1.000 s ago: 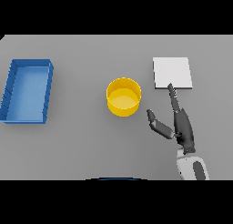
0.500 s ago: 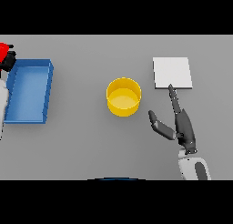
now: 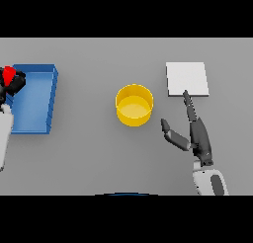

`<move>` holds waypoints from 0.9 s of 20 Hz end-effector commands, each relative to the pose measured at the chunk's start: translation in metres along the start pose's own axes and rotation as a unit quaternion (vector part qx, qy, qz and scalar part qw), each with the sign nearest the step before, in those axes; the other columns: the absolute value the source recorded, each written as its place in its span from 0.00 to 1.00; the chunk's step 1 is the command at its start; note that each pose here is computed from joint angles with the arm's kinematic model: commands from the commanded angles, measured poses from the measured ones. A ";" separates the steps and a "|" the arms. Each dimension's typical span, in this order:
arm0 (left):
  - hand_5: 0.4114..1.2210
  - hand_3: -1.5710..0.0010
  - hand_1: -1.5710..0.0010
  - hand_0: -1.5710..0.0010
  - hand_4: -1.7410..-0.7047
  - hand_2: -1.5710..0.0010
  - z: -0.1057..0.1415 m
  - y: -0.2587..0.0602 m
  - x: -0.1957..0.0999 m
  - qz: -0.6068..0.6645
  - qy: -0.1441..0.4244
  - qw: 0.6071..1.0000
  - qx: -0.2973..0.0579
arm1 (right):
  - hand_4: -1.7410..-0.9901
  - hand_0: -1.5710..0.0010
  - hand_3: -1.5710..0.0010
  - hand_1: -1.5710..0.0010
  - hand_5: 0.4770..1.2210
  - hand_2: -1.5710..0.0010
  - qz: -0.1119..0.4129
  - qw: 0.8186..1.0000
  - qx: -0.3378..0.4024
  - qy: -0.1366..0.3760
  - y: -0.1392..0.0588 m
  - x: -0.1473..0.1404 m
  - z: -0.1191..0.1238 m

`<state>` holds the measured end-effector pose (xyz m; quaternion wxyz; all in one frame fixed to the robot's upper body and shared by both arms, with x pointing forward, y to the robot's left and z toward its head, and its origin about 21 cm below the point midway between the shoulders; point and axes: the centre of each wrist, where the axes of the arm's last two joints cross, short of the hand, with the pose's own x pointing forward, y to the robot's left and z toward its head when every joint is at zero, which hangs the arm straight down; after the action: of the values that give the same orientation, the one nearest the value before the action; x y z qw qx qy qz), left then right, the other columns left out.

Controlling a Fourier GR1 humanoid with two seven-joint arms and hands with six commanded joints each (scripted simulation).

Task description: Pick up the red beaker and tilt it to pour out 1 green nut into yellow bowl. Pick up the yellow bowl and place it on the metallic measuring scale.

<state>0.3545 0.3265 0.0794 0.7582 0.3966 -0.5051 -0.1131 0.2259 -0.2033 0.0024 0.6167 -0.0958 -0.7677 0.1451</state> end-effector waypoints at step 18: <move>0.30 0.97 0.97 0.96 0.94 0.96 0.003 -0.005 -0.009 -0.057 -0.039 0.997 -0.045 | 0.98 1.00 1.00 1.00 0.26 1.00 0.043 0.997 0.065 0.000 -0.008 0.006 -0.007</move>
<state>0.3491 0.3274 0.0704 0.7472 0.3848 -0.5059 -0.1942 0.2318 -0.2085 0.0122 0.6149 -0.0884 -0.7517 0.2213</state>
